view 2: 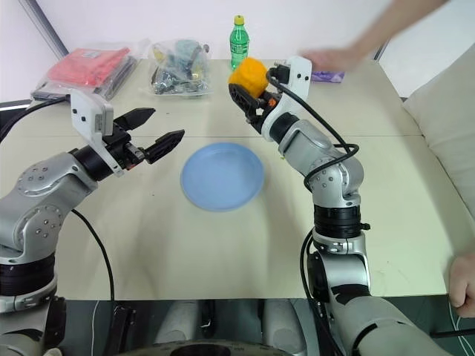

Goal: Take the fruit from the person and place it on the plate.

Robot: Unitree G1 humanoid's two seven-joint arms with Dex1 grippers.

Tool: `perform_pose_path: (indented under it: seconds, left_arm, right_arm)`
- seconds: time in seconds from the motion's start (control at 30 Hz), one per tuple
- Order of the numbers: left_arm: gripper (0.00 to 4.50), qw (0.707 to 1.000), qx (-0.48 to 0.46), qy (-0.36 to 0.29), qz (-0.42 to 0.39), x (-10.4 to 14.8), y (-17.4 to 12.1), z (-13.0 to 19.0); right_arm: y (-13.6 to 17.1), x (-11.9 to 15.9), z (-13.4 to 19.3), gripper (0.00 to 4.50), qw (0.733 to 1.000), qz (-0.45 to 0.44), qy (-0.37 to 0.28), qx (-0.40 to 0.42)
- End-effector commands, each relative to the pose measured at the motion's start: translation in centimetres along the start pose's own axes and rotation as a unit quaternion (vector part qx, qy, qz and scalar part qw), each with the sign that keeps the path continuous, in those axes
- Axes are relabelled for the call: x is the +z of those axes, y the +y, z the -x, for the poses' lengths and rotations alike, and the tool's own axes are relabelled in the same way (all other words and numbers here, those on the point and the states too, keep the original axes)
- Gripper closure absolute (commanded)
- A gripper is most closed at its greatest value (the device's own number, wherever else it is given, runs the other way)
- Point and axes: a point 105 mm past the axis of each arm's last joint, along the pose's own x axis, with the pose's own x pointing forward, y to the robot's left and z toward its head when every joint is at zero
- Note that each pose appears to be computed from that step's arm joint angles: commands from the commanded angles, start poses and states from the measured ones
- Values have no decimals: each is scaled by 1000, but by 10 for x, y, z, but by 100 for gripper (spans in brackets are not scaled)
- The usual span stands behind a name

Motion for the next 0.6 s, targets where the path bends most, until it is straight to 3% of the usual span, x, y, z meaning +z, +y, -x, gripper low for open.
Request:
perform_pose_path:
  seconds: [0.03,0.13,0.6]
  left_arm:
    - [0,1000,2,0,-6,4,6,14]
    - [0,1000,-9,20,18,-3,2,27]
    - [0,992,-35,117,36,-39,-15,63]
  right_arm:
    - [12,-29,15,205,993,81,80,44]
    - [11,-63,34,205,973,149,161,77]
    - [-7,-113,37,205,958,163,226,70]
